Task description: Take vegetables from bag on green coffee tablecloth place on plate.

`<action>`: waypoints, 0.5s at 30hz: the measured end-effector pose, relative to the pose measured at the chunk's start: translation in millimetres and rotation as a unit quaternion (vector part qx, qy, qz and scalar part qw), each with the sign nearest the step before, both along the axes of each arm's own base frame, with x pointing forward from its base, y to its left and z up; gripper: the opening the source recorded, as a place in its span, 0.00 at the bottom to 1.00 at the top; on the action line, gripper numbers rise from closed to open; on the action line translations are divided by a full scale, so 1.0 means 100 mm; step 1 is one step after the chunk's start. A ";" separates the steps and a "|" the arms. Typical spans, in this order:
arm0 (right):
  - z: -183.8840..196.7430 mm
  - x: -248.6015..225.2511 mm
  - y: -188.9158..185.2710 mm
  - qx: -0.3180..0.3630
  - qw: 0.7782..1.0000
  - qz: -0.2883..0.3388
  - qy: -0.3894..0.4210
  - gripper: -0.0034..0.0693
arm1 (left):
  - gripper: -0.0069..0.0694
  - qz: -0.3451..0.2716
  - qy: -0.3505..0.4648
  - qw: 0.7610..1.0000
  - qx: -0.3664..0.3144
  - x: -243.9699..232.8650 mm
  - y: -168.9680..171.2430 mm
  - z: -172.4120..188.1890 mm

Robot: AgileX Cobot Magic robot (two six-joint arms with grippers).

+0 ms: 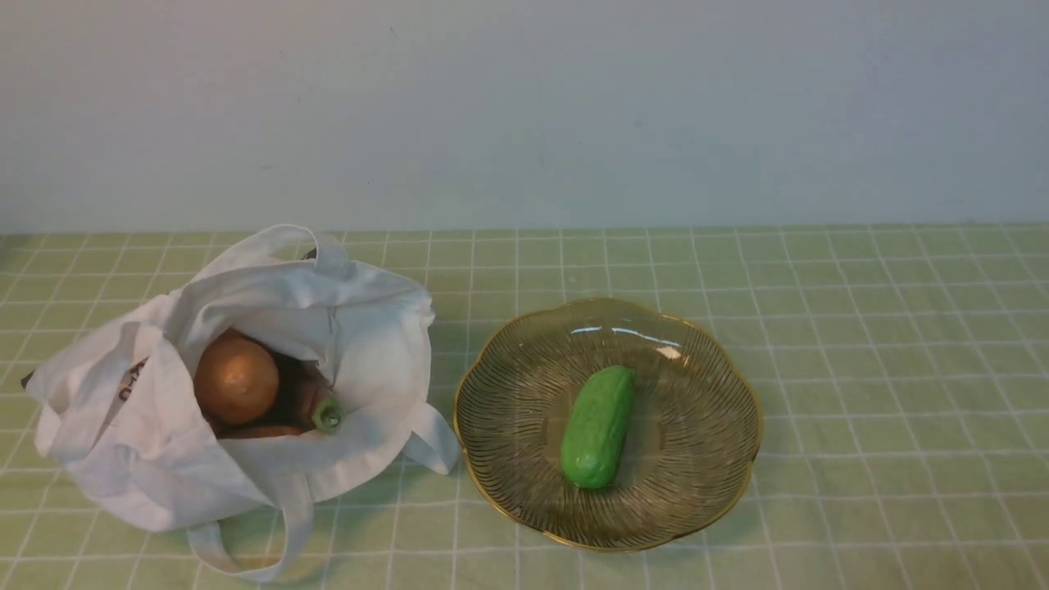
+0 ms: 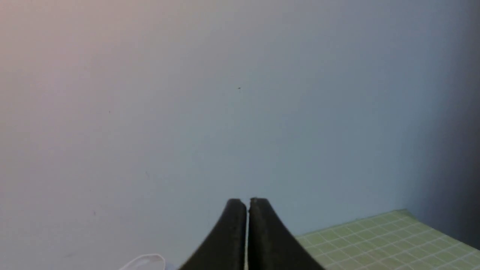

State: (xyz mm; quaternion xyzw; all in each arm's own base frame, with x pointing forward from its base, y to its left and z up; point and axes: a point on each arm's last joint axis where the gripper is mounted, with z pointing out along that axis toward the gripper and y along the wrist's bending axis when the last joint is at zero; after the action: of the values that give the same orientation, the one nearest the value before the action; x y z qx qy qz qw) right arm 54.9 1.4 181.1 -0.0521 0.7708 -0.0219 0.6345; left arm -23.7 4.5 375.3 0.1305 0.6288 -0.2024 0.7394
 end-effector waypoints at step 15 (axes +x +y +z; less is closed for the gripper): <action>0.00 0.00 0.00 0.000 1.000 0.000 0.000 0.03 | 0.08 0.049 0.097 0.990 0.094 0.49 -0.14 -0.83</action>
State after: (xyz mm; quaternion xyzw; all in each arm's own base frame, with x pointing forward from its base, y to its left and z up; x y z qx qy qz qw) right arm 54.9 1.4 181.1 -0.0521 0.7708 -0.0219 0.6345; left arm 25.5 -9.7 292.0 0.1478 0.7193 -0.1174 0.6686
